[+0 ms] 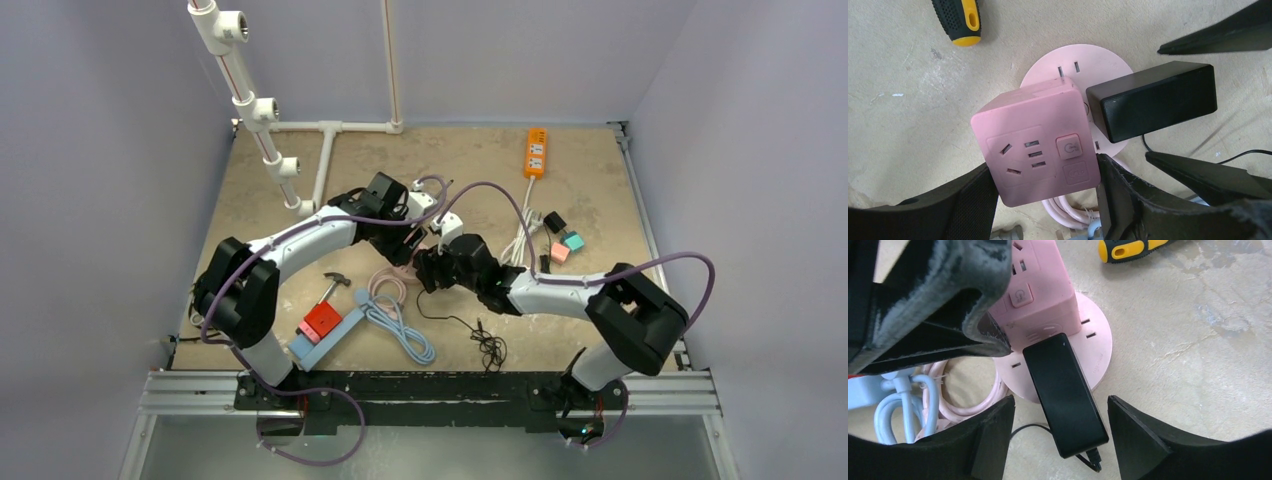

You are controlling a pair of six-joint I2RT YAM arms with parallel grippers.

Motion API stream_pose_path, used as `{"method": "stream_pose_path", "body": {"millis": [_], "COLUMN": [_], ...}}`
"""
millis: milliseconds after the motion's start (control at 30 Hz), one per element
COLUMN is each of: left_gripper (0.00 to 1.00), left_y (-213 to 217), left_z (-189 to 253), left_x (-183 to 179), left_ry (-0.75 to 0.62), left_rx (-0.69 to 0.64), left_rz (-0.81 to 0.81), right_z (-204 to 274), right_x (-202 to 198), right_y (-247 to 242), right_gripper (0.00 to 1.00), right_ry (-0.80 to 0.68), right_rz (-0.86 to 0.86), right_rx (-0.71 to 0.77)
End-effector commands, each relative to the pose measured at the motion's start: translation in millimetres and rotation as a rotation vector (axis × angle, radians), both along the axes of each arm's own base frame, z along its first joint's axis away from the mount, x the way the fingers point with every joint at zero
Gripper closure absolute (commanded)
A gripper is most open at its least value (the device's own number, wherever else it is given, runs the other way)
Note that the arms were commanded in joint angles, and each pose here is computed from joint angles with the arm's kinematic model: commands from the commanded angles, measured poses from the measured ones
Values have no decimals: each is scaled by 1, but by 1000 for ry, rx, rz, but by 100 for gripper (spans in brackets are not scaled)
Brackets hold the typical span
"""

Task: Pull the plug off the socket
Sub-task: Remove the plug from the socket.

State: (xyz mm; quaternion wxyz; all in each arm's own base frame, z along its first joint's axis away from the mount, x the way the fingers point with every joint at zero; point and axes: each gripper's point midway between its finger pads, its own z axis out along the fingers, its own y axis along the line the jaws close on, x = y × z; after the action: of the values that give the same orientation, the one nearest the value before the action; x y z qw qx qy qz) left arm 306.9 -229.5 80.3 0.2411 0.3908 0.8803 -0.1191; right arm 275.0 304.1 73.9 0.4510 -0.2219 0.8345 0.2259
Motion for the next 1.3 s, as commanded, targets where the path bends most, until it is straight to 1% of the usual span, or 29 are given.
{"method": "stream_pose_path", "body": {"millis": [0,200,367,433,533,600,767,867,1067,1267], "left_gripper": [78,78,80,81,81,83,87,89,92,94], "left_y": [-5,-8,-8,-8,-6,-3,4,6,6,10], "left_z": [23,19,19,18,17,16,11,8,2,-1], "left_x": [0,-3,-3,-4,-2,-1,2,2,-2,0], "left_ry": [-41,-12,-10,-8,-14,-22,-38,-43,-40,-46], "left_rx": [-58,-71,-73,-73,-60,-48,-9,11,41,64], "left_rz": [-39,-45,-38,-38,-26,-18,4,3,-6,-1], "right_z": [8,4,3,2,1,1,6,6,4,3], "right_x": [10,9,8,8,8,8,4,-4,-7,1], "right_y": [10,16,17,18,17,17,18,26,28,19], "right_gripper": [33,44,61,72,92,100,100,100,100,100], "right_ry": [-30,-36,-48,-48,-43,-43,-42,-14,5,41], "right_rz": [-11,-8,-19,-20,-26,-31,-21,28,35,19], "right_rx": [-16,-36,-47,-49,-54,-52,-22,13,27,63]}}
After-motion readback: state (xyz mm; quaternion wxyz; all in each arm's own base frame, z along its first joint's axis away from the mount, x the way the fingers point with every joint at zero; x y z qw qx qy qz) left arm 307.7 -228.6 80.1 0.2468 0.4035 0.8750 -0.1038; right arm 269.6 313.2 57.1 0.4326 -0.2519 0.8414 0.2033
